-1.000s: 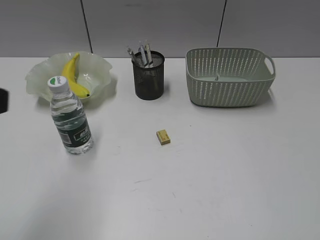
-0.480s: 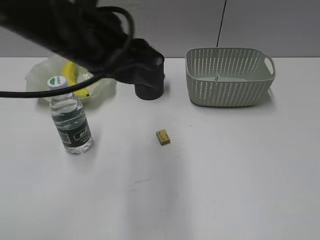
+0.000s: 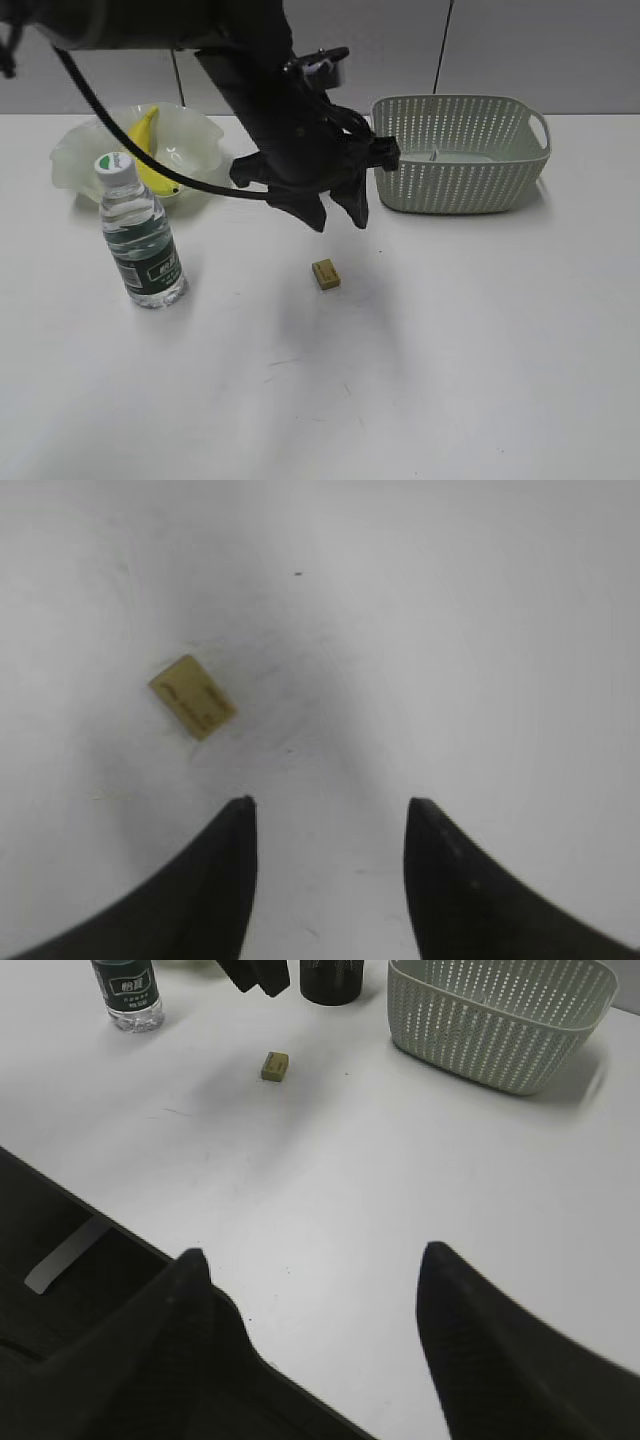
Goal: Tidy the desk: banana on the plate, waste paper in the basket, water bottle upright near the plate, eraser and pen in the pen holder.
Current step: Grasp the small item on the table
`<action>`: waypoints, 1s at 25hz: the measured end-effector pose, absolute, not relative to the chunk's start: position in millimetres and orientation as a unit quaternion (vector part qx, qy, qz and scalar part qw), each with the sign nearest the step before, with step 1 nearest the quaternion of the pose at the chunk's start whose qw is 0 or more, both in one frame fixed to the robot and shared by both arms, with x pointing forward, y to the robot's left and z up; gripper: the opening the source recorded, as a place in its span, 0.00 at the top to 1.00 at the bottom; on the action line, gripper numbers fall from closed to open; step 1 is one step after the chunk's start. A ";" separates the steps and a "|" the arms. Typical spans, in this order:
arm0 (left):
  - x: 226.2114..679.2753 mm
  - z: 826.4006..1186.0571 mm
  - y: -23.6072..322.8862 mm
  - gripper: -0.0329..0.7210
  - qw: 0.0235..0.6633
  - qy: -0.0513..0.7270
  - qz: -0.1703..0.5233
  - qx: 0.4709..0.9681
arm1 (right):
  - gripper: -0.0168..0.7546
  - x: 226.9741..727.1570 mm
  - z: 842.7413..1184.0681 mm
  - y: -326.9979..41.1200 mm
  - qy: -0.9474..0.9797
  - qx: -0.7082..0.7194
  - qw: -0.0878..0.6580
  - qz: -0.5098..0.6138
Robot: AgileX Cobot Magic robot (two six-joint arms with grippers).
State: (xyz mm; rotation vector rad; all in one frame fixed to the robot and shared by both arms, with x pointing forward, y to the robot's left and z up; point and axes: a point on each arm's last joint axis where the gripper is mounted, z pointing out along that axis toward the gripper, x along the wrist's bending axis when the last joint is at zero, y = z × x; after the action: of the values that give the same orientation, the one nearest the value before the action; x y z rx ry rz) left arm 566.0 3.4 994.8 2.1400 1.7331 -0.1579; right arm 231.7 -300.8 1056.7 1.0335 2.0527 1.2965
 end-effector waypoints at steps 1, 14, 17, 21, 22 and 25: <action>571.7 990.0 1.6 0.47 0.170 0.630 -0.049 0.757 | 0.32 231.7 1056.7 -300.8 0.753 0.380 0.249 0.476; 618.3 935.9 -32.6 0.45 0.088 0.700 -0.047 0.707 | 0.36 231.7 1056.7 -300.8 0.753 0.380 0.249 0.476; 620.9 924.6 -32.0 0.45 0.077 0.711 -0.054 0.697 | 0.36 231.7 1056.7 -300.8 0.753 0.380 0.249 0.476; 621.8 923.2 -32.0 0.45 0.076 0.714 -0.060 0.694 | 0.36 231.7 1056.7 -300.8 0.753 0.380 0.249 0.476; 621.9 924.8 -32.4 0.45 0.079 0.714 -0.061 0.693 | 0.36 231.7 1056.8 -300.8 0.753 0.380 0.249 0.476; 622.0 932.5 -32.5 0.45 0.087 0.714 -0.063 0.692 | 0.36 231.7 1056.8 -300.8 0.753 0.380 0.249 0.476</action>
State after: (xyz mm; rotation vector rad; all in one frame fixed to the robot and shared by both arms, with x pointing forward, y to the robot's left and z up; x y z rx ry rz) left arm 622.0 -32.5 932.5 2.0609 2.1254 -0.1868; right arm 231.7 -300.8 1056.8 1.0340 2.0515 1.2979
